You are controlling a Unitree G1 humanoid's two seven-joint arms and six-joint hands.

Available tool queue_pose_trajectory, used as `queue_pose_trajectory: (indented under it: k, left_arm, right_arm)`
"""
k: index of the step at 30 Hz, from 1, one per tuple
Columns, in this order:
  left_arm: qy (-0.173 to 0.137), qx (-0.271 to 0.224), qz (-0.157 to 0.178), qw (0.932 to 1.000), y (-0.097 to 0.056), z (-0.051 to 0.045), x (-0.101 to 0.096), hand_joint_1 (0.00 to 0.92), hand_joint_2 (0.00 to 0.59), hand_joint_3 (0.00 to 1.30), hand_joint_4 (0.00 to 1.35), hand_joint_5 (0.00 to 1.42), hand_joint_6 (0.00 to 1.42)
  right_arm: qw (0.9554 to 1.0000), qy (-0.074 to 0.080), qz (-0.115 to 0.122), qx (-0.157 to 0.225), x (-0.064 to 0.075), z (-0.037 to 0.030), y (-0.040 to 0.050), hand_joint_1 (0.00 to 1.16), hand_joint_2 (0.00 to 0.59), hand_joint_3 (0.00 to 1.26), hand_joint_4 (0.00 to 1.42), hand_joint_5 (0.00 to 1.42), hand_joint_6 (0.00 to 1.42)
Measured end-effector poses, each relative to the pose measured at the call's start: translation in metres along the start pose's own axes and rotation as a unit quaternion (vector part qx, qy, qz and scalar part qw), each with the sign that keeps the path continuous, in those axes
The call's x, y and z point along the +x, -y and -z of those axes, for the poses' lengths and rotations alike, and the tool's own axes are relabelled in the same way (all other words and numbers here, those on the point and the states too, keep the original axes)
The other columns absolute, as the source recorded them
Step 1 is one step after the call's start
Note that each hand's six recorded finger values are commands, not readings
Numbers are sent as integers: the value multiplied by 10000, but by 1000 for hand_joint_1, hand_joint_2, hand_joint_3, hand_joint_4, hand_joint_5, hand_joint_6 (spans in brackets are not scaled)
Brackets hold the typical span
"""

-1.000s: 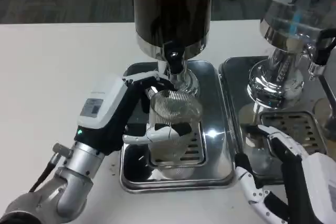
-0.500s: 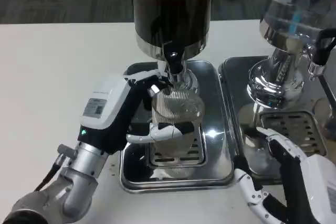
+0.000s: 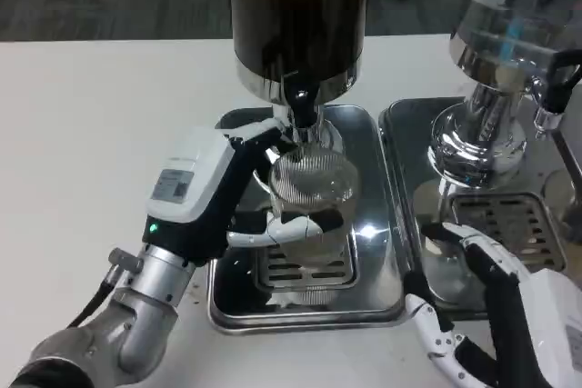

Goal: Grasp the cup under the faucet to collect the drink, then remove the cup.

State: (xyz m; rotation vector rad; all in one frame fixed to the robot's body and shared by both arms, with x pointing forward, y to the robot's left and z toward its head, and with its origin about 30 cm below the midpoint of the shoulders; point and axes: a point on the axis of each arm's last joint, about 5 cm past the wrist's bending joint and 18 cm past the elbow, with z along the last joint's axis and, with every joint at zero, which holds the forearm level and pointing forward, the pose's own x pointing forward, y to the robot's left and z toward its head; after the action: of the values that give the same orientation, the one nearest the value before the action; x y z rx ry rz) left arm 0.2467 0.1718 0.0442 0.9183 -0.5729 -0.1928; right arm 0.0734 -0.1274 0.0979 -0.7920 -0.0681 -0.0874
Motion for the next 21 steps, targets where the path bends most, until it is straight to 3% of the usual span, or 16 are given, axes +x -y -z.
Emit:
queue_pose_trajectory:
  k: [12, 21]
  left_arm:
    - [-44, 41, 245, 9997, -26, 26, -18, 213, 77, 327, 469, 633, 1034]
    - [-128, 21, 32, 9999, -99, 59, -14, 185, 62, 300, 438, 607, 975]
  right_arm:
    - [10000, 29, -15, 36, 26, -5, 3, 353, 399, 326, 234, 253, 331]
    - [10000, 35, 4, 55, 41, -2, 6, 353, 399, 326, 234, 257, 338]
